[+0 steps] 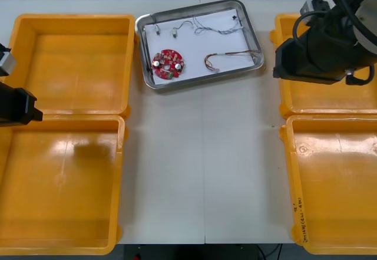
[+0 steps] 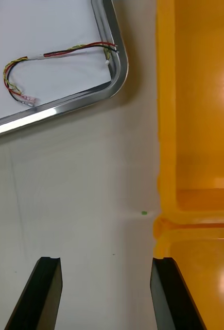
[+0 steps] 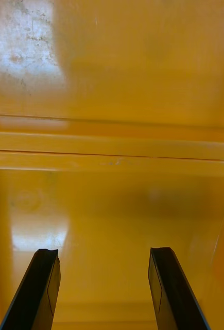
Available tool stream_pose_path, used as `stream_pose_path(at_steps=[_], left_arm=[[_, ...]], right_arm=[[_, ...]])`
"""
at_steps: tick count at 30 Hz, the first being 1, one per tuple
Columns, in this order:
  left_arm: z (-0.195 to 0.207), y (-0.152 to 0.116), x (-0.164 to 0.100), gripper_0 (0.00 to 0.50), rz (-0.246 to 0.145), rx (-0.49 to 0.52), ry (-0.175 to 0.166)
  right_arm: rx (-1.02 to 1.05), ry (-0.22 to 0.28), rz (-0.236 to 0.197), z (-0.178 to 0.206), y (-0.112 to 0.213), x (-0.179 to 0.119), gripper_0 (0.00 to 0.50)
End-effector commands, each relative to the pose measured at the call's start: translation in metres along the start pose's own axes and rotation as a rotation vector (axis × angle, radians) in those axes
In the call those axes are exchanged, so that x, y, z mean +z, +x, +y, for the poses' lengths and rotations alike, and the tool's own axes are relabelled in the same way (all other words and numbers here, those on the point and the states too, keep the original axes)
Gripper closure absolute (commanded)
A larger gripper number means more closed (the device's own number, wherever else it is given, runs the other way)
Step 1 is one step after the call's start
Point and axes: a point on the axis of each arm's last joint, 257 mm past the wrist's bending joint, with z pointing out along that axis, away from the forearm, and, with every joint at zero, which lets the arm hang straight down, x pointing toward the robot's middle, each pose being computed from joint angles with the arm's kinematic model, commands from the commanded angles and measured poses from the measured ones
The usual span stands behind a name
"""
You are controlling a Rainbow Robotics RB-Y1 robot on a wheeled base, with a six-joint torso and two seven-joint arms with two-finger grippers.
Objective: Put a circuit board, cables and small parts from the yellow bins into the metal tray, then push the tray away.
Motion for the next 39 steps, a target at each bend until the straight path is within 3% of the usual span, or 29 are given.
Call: stream_pose_path(at_steps=[1,7,16,26,39], left_arm=[[0.017,-0.002,-0.011,0.0,-0.013,0.136,-0.058],[0.017,-0.002,-0.011,0.0,-0.013,0.136,-0.058],[0.017,-0.002,-0.011,0.0,-0.013,0.136,-0.058],[0.017,-0.002,-0.011,0.0,-0.013,0.136,-0.058],[0.017,-0.002,-0.011,0.0,-0.013,0.136,-0.058]], right_arm=[[-0.03,0.031,-0.044,-0.043,-0.007,-0.019,0.0],[-0.026,0.027,-0.031,-0.082,-0.001,-0.03,0.0],[-0.053,0.073,-0.017,-0.145,0.017,-0.036,0.0],[-0.071,0.147,0.072,-0.204,0.064,-0.03,0.0],[-0.085,0.165,0.119,-0.257,0.072,-0.037,0.0]])
